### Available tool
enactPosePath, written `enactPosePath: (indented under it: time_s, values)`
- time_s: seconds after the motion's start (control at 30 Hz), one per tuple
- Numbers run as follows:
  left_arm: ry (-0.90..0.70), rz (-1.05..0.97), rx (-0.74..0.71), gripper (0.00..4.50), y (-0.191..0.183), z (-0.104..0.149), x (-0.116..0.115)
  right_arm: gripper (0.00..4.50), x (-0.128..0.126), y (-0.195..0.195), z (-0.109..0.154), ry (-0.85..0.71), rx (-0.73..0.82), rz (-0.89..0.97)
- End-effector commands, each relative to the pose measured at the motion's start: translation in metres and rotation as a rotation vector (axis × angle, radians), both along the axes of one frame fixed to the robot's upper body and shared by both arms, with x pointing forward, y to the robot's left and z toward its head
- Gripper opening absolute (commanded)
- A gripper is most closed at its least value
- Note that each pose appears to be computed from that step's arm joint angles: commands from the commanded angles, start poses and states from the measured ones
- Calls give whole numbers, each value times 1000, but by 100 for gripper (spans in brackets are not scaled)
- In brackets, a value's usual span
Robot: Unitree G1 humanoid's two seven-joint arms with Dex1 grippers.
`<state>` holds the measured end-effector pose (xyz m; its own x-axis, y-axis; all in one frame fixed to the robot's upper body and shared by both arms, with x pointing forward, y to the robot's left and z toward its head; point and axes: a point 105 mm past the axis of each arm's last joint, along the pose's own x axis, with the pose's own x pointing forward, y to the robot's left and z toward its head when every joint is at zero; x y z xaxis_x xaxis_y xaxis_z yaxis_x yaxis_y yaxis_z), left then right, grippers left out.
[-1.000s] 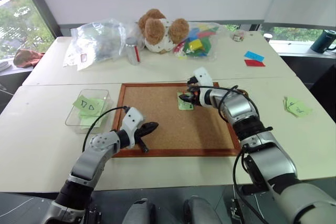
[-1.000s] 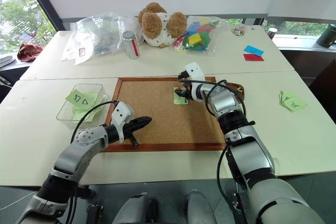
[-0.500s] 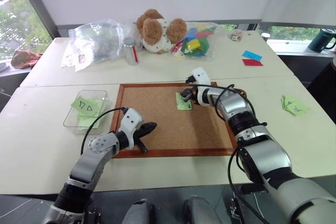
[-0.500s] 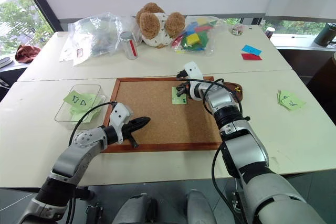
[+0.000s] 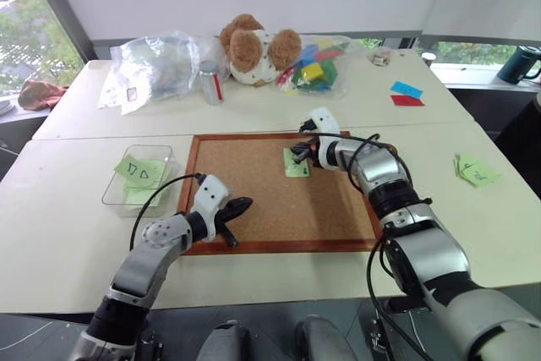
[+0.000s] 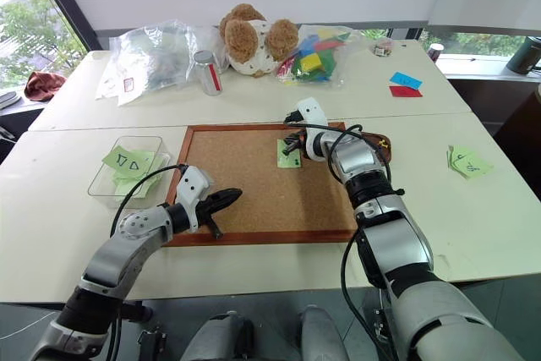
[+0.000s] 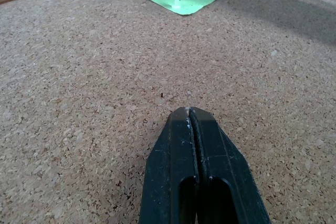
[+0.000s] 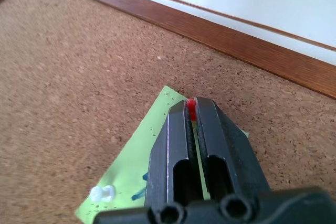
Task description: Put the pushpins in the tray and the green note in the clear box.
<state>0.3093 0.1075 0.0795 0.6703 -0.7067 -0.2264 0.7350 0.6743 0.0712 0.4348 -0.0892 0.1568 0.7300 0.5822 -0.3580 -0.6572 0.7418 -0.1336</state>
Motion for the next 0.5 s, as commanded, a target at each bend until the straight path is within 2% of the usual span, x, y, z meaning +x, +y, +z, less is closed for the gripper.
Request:
enactPosePath:
  time_s: [0.03, 0.1, 0.23, 0.37, 0.5]
  values:
    - [108, 63, 39, 0, 13, -27, -3, 9, -3, -3, 43, -106, 55, 1]
    - [113, 69, 29, 0, 14, -27, -2, 9, -5, -12, 56, -125, 78, -35]
    - [119, 58, 35, 0, 14, -28, -5, 9, -8, -64, 75, -163, 99, -191]
    - [121, 53, 36, 0, 13, -29, -5, 9, -10, -111, 64, -147, 50, -326]
    - [119, 44, 35, 0, 11, -29, -4, 9, -12, -147, 39, -93, 0, -423]
